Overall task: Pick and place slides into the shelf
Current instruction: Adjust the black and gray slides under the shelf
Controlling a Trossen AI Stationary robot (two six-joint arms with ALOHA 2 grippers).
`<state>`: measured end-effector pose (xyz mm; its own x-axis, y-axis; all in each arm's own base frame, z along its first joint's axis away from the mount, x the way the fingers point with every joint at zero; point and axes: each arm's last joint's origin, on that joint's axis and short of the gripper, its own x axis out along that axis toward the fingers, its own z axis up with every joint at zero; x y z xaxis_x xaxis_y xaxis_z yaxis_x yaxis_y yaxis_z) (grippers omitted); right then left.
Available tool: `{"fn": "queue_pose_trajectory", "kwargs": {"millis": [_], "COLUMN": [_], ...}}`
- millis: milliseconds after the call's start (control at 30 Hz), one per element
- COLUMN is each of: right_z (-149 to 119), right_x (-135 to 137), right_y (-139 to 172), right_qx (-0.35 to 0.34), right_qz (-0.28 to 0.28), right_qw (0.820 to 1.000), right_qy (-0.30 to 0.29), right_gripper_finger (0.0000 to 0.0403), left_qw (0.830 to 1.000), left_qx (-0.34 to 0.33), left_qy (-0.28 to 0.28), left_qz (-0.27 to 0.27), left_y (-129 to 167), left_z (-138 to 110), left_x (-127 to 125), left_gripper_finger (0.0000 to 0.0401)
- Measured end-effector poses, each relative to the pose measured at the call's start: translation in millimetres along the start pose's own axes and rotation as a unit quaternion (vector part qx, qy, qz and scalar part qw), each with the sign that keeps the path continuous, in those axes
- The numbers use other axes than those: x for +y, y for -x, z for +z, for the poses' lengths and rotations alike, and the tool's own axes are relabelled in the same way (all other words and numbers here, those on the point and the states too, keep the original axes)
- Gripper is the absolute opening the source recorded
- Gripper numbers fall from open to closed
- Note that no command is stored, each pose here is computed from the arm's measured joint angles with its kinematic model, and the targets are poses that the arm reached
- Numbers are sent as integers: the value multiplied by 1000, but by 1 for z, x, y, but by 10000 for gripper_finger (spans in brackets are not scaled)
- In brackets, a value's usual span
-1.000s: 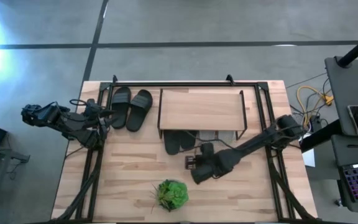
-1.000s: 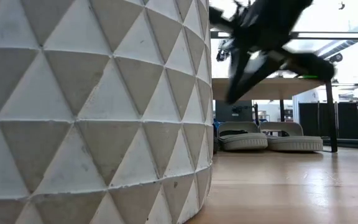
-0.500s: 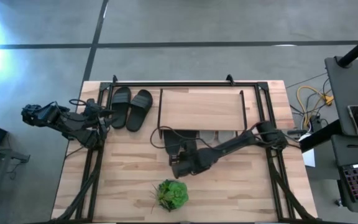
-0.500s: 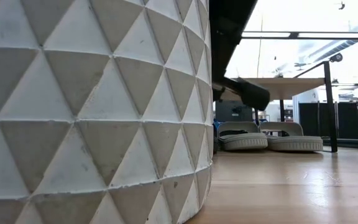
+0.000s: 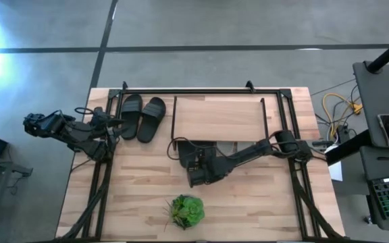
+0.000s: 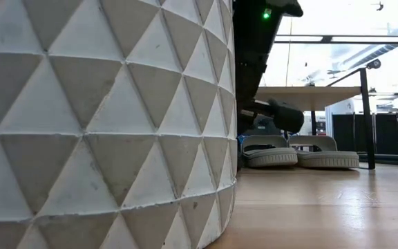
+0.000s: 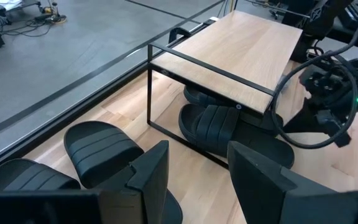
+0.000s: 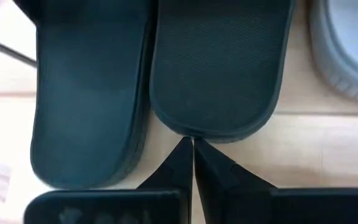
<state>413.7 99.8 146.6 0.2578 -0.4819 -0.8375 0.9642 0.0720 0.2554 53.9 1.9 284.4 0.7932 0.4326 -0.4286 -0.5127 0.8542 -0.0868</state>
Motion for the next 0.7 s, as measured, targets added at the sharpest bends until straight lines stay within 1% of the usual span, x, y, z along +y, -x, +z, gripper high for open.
{"fn": "queue_pose_trajectory", "kwargs": {"millis": [167, 300, 400, 533, 700], "right_z": [10, 13, 12, 6, 2], "right_x": [-1, -3, -3, 2, 19], "right_y": [-5, -6, -5, 3, 25], "right_qx": [-20, -24, -16, 33, 93], "right_qz": [-14, -27, -26, -19, 22], "right_qw": [1000, 999, 999, 999, 994], "right_qy": [7, 16, 13, 24, 50], "right_gripper_finger": [9, 9, 9, 9, 9], "left_qw": [1000, 1000, 1000, 1000, 1000], "left_qx": [1, 1, 1, 1, 1], "left_qy": [0, 0, -1, 0, 0], "left_qz": [-1, -1, -1, -1, -1], "left_y": [0, 0, 0, 0, 0], "left_z": [0, 0, 0, 0, 0], "left_x": [0, 0, 0, 0, 0], "left_gripper_finger": [150, 150, 150, 150, 150]}}
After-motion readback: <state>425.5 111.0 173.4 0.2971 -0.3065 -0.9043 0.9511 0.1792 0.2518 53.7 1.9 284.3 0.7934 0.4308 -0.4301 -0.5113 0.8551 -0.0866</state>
